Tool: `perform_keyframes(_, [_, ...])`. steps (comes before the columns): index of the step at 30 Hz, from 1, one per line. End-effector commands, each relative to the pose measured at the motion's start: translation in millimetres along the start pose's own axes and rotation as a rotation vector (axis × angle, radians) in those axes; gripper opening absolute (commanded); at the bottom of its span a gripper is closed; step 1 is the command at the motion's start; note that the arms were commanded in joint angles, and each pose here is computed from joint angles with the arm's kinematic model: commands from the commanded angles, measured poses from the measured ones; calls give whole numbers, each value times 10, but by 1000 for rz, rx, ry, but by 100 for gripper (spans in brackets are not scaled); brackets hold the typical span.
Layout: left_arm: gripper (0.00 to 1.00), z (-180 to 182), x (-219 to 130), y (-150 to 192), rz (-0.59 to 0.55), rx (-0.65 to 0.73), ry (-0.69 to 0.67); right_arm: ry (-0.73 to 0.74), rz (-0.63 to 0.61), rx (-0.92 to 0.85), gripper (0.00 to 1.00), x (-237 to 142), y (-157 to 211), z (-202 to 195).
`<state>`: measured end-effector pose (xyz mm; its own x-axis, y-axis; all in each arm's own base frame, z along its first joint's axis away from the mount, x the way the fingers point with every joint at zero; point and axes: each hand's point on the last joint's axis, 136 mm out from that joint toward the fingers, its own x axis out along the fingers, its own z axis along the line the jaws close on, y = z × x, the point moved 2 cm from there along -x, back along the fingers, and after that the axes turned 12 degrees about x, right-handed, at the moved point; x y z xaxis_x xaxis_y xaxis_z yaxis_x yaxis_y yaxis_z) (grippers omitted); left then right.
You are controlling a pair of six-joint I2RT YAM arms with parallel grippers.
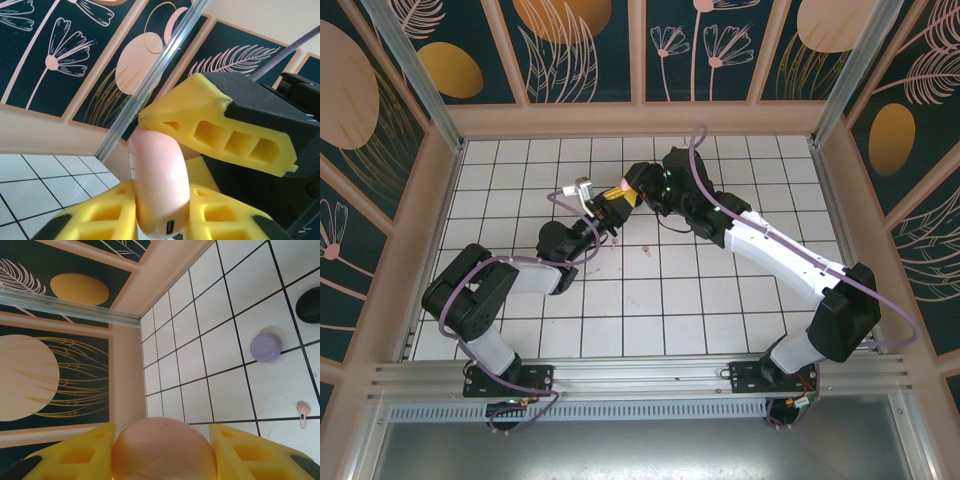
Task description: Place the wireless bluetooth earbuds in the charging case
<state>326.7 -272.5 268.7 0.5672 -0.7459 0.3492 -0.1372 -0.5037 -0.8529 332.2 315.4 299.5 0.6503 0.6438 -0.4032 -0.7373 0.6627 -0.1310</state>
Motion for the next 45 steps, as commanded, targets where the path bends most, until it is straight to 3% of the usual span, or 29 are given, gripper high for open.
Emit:
perform_keyframes(1, [19, -79, 58, -160, -59, 14, 43, -68, 28, 6, 32, -42, 67, 212])
perform_keyframes(6, [13, -115, 66, -181, -61, 9, 61, -79, 35, 6, 32, -61, 83, 248])
perform_keyframes(10, [0, -153, 67, -215, -71, 5, 79, -85, 42, 5, 33, -66, 102, 261])
perform_keyframes(14, [0, -182, 79, -232, -72, -2, 97, -88, 37, 5, 37, -72, 92, 271])
perform_keyframes(16, [0, -190, 76, -235, -72, -5, 101, -92, 29, 3, 46, -81, 69, 288])
perform_keyframes(19, [0, -181, 57, -225, -70, -10, 93, -95, 2, -1, 70, -116, -28, 311])
perform_keyframes(24, [0, -171, 46, -159, -34, -19, 87, -130, -68, -24, 79, -369, -266, 396])
perform_keyframes(28, [0, -178, 20, -73, 28, -15, 81, -104, -113, -107, 80, -657, -384, 324])
perform_keyframes(35, [0, -207, 42, 151, 235, 30, 85, -27, -164, -376, 79, -1000, -590, -230])
perform_keyframes(41, [0, -245, 119, 357, 413, 27, 143, -119, -81, -702, 79, -1011, -407, -508])
perform_keyframes(45, [0, -279, 135, 509, 505, -6, 200, -176, -27, -794, 79, -1004, -271, -666])
